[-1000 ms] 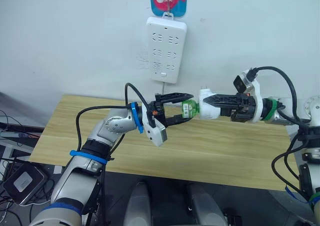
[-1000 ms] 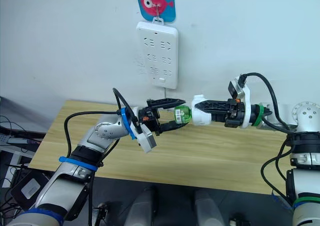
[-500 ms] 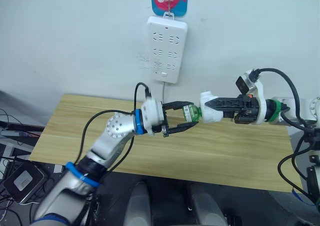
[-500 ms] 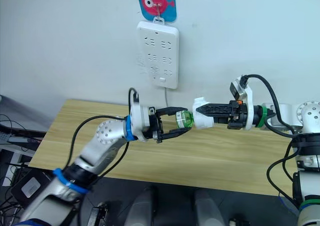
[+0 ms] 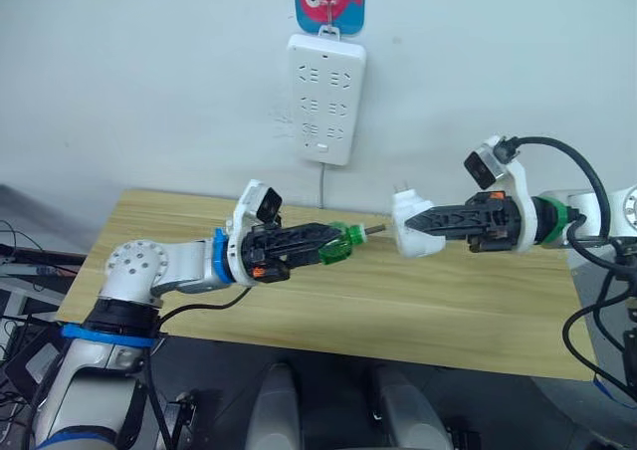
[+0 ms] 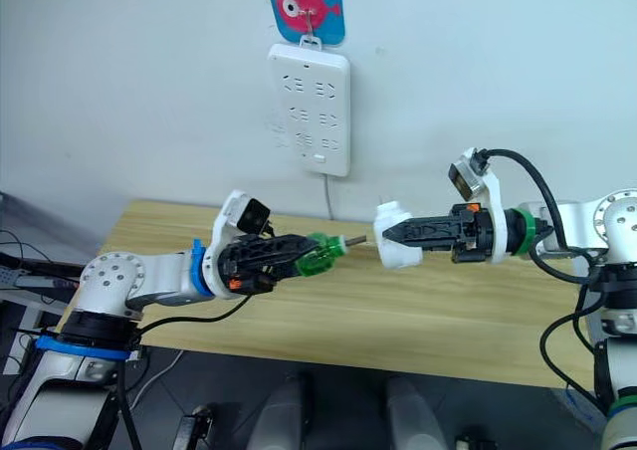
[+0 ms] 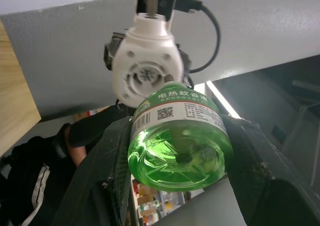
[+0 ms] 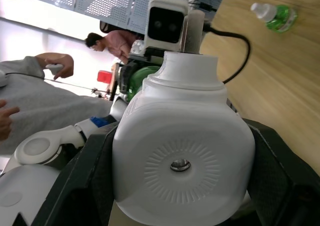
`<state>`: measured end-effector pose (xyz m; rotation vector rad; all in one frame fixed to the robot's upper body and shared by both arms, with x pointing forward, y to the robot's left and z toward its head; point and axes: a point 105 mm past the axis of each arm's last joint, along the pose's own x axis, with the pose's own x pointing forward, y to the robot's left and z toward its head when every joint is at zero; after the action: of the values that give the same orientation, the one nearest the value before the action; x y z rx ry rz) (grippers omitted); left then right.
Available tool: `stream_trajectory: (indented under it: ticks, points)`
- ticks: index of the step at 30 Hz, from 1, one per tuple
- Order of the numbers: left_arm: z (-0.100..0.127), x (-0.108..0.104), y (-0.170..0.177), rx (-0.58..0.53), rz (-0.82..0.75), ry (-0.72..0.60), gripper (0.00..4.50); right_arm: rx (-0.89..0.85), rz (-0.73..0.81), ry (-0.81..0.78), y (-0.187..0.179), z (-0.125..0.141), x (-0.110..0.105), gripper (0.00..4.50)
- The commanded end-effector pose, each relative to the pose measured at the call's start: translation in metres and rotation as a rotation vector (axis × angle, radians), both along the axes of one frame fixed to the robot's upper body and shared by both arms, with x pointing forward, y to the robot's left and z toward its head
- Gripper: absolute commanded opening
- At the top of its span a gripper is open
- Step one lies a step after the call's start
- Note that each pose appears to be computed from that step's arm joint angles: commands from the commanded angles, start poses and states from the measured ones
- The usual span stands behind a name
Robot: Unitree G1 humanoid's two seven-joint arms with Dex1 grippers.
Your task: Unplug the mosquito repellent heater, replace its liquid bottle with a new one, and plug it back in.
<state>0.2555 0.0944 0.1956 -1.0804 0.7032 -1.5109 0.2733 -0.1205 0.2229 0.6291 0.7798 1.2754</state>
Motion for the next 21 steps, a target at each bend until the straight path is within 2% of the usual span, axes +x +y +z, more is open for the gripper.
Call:
stream_trajectory:
  ticks: [1,5,7,11,13,17,21]
  points:
    - [0.007,-0.007,0.004,-0.021,-0.014,-0.018,2.26,0.015,-0.057,-0.033,-0.012,0.011,0.006,3.04]
    - [-0.001,-0.012,0.013,0.033,0.021,-0.013,2.26,-0.038,-0.221,-0.007,-0.042,0.003,0.025,3.04]
    - [-0.006,-0.016,0.018,0.054,0.041,-0.004,2.26,-0.114,-0.307,0.011,-0.059,-0.009,0.032,3.04]
    - [-0.012,-0.023,0.021,0.089,0.062,-0.012,2.26,-0.648,-0.506,0.003,-0.115,-0.087,0.042,3.04]
    - [-0.013,-0.026,0.018,0.096,0.064,-0.024,2.26,-0.834,-0.584,-0.01,-0.144,-0.112,0.043,3.04]
    - [-0.014,-0.018,0.016,0.097,0.117,-0.023,2.26,-1.024,-0.634,-0.016,-0.171,-0.143,0.04,3.04]
    - [-0.014,-0.017,0.015,0.103,0.123,-0.028,2.26,-1.091,-0.661,-0.005,-0.175,-0.16,0.042,3.04]
